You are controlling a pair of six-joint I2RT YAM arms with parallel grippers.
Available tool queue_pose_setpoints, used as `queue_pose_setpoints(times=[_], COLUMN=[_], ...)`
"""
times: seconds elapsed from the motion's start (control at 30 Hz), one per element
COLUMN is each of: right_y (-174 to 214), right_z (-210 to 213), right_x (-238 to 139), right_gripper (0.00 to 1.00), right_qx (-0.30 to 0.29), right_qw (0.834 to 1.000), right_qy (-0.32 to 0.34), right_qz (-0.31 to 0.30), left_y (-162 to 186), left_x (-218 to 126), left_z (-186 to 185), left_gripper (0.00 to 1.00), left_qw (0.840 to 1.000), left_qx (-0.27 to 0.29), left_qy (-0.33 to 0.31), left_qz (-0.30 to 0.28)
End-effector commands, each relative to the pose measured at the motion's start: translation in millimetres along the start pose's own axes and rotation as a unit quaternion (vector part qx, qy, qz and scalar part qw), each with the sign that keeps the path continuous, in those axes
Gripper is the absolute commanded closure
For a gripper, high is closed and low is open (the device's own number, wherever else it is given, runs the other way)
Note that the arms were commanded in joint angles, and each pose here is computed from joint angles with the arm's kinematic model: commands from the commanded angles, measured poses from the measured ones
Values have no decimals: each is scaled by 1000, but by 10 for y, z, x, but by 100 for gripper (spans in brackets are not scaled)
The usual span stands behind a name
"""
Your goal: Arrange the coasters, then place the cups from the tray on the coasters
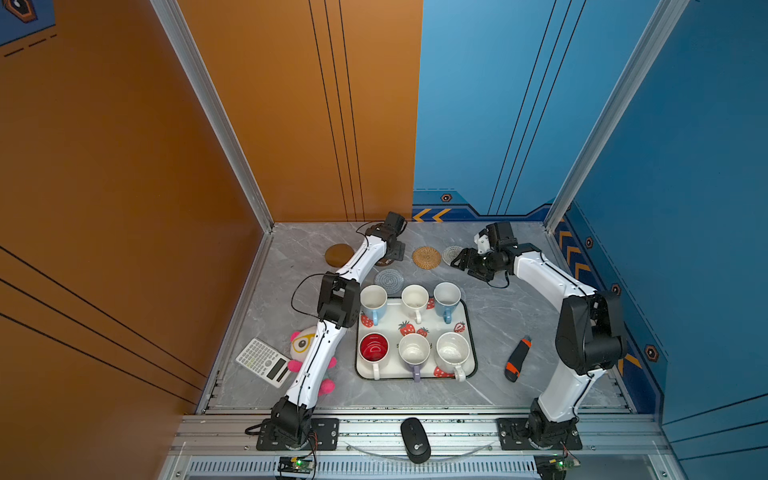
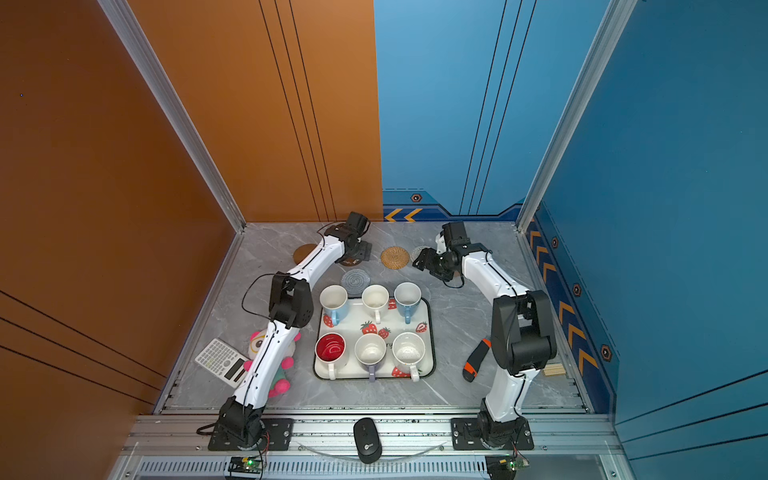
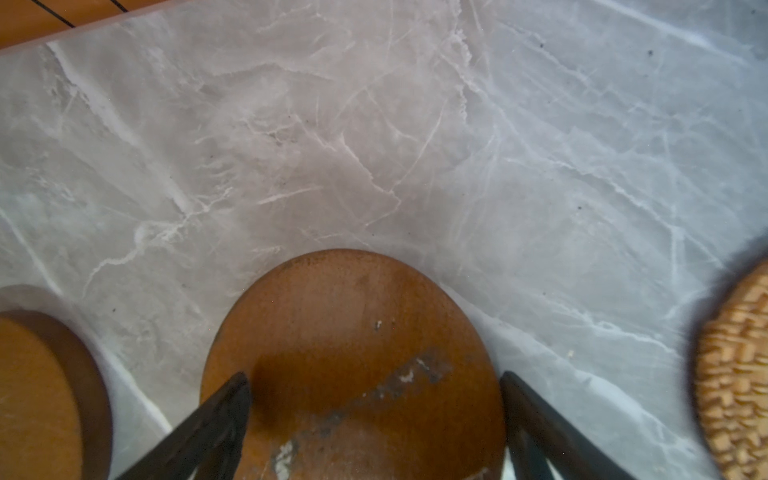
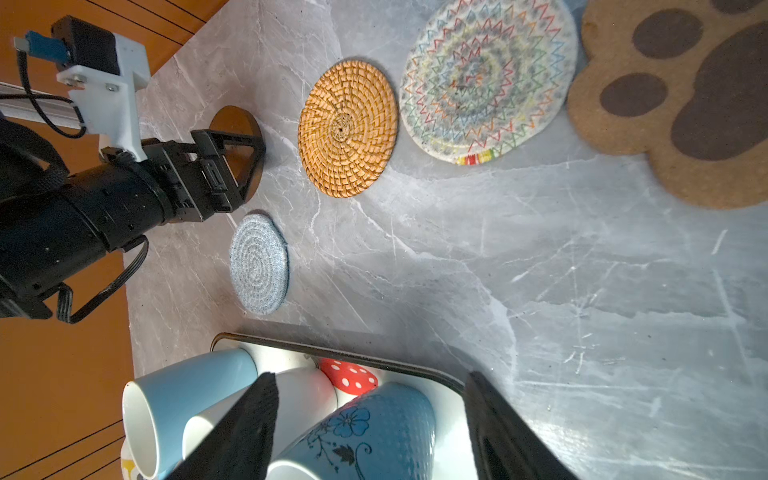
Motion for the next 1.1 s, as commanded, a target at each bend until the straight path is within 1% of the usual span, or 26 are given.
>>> queue_pose_setpoints(times=[0.0,0.27,0.43,0.9,1.07], right_y=[-6,2,13,39,47], right_z=[5,29,35,48,52], right_x=[-16,9,25,10,0], right_gripper=[30,30,30,30,30], right_qx=[5,4,3,1,0], right_qw=[1000,1000,1000,1000,1000], right_qy=[-9,-11,-12,-13,-13], right_qz=[-4,-1,1,1,1], left_y=[221,394,438,420,295], left_x=[129,158,127,-7,-169], left_z=[46,234,364,444,478], left_gripper=[7,10,10,11,11], left_qw=[998,993,991,991,993], left_qx=[-3,-21,-33,-33,-39], left_qy=[13,10,2,-3,-3], left_qz=[63,114,127,131,108])
Point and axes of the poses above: each gripper's point midway between its finger pads, its own x axis out along the fingers, its own z axis along the line the jaws close on, y = z × x, the point moved 10 cm from there along -x, back along the fingers, and after that the axes turned 9 degrees about x, right-handed, at the moved point
